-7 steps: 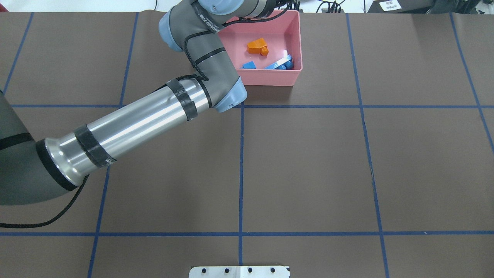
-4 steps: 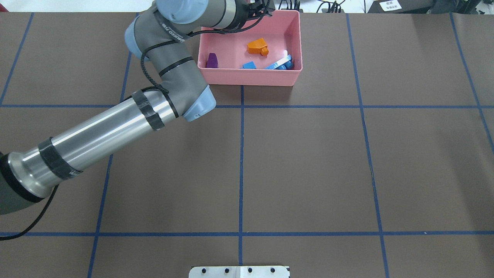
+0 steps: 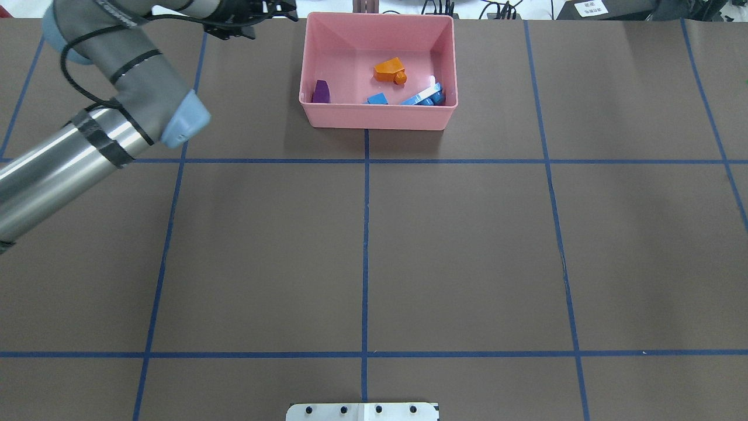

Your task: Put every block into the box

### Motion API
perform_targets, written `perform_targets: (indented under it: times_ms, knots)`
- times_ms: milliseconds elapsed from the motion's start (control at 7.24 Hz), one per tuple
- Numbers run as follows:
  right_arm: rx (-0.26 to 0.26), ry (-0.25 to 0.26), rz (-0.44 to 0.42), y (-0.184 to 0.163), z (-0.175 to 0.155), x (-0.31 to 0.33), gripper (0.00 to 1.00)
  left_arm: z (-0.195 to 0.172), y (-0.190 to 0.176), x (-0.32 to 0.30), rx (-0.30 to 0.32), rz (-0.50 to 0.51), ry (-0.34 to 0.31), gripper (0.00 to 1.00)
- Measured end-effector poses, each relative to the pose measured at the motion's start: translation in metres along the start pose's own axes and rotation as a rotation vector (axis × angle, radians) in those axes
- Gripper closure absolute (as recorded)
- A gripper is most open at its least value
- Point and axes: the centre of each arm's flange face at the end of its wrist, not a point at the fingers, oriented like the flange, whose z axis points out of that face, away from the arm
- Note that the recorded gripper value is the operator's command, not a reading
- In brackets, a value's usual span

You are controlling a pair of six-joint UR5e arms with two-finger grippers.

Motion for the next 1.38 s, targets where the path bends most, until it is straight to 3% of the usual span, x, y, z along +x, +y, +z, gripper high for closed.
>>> perform_targets:
  times_ms: [276, 690, 1105, 1243, 1381]
  knots:
    - [0.043, -0.020, 0.063, -0.059, 0.006, -0.128, 1.00, -0.063, -0.018, -0.136, -0.002, 0.083, -0.097, 0.00]
    - [0.156, -0.094, 0.106, -0.151, 0.056, -0.270, 1.00, -0.131, 0.026, -0.331, -0.060, 0.306, -0.287, 0.00]
    - [0.282, -0.084, 0.071, -0.197, 0.120, -0.375, 1.00, -0.173, 0.077, -0.432, -0.119, 0.330, -0.382, 0.00]
    - [0.315, -0.092, 0.074, -0.200, 0.140, -0.396, 0.02, -0.183, 0.090, -0.451, -0.125, 0.317, -0.402, 0.00]
    - [0.333, -0.108, 0.097, -0.199, 0.150, -0.408, 0.00, -0.191, 0.103, -0.471, -0.121, 0.304, -0.437, 0.00]
